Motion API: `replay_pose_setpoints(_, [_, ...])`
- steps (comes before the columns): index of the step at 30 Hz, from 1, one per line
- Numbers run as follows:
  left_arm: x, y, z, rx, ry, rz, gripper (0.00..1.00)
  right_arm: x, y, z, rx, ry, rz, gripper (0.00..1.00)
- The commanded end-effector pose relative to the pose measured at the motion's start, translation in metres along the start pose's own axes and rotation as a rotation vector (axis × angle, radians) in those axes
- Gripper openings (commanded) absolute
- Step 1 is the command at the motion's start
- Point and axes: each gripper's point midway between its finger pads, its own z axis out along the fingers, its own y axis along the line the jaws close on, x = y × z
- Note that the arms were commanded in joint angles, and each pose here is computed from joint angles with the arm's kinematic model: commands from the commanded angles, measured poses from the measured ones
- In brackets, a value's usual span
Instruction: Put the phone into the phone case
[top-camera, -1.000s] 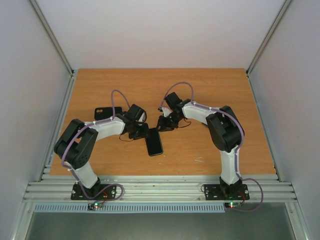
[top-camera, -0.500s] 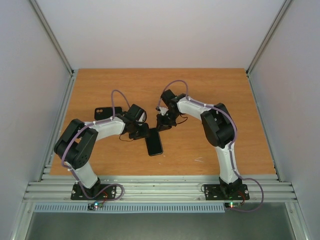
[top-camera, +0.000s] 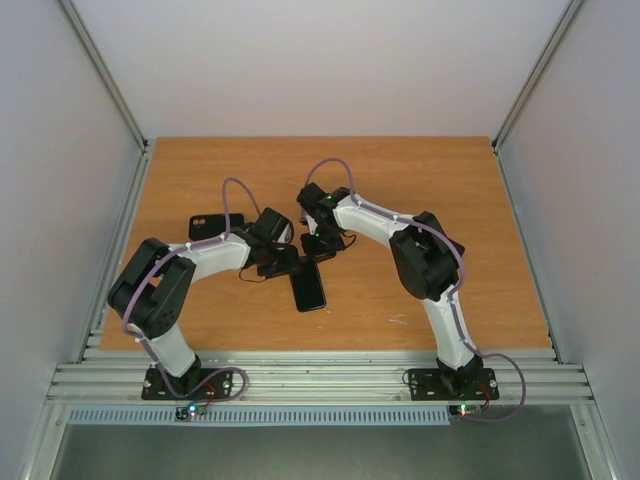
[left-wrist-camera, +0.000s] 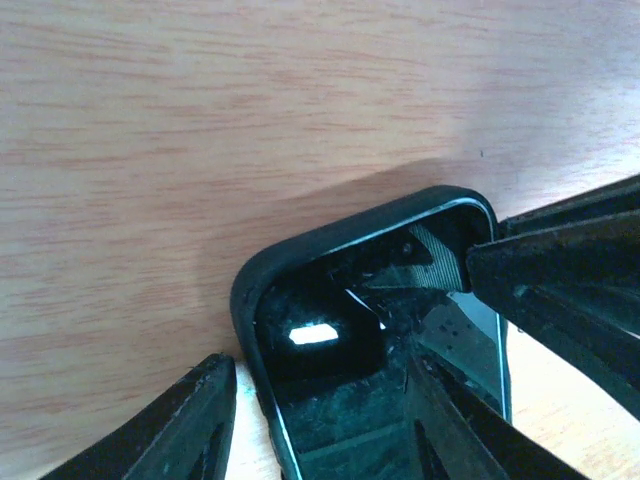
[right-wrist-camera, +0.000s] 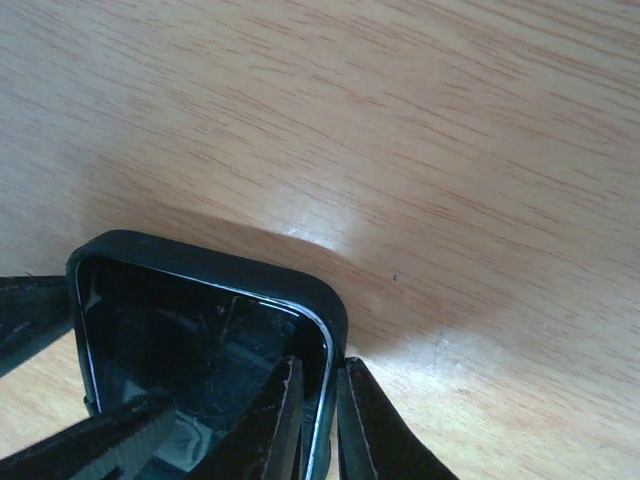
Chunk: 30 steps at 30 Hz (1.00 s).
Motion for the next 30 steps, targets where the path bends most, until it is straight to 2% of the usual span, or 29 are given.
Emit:
replay_pose_setpoints(1, [0.023,0.052,0.010,-0.244,0.068,-0.003,0.48,0.055,-0.063,0.092,0.292,0.204,0.021,0.11])
replay_pose_setpoints(7, [0.033,0.053,0.018,-0.313,0.092,0.039,0.48,0.065,-0.057,0.098,0.248,0.200,0.021,0.11])
replay_pose_setpoints(10, [0.040,0.054,0.021,-0.360,0.108,0.071,0.49,0.072,-0.052,0.090,0.204,0.185,0.025,0.12])
replay_pose_setpoints(17, [0.061,0.053,0.031,-0.352,0.141,0.079,0.50,0.107,-0.045,0.066,0.162,0.162,0.036,0.13])
replay_pose_setpoints(23, [0.081,0.049,0.033,-0.344,0.153,0.103,0.53,0.154,-0.042,0.062,0.184,0.192,0.020,0.14])
replay_pose_setpoints(30, [0.098,0.054,0.026,-0.345,0.147,0.108,0.53,0.183,-0.041,0.052,0.244,0.175,0.024,0.14])
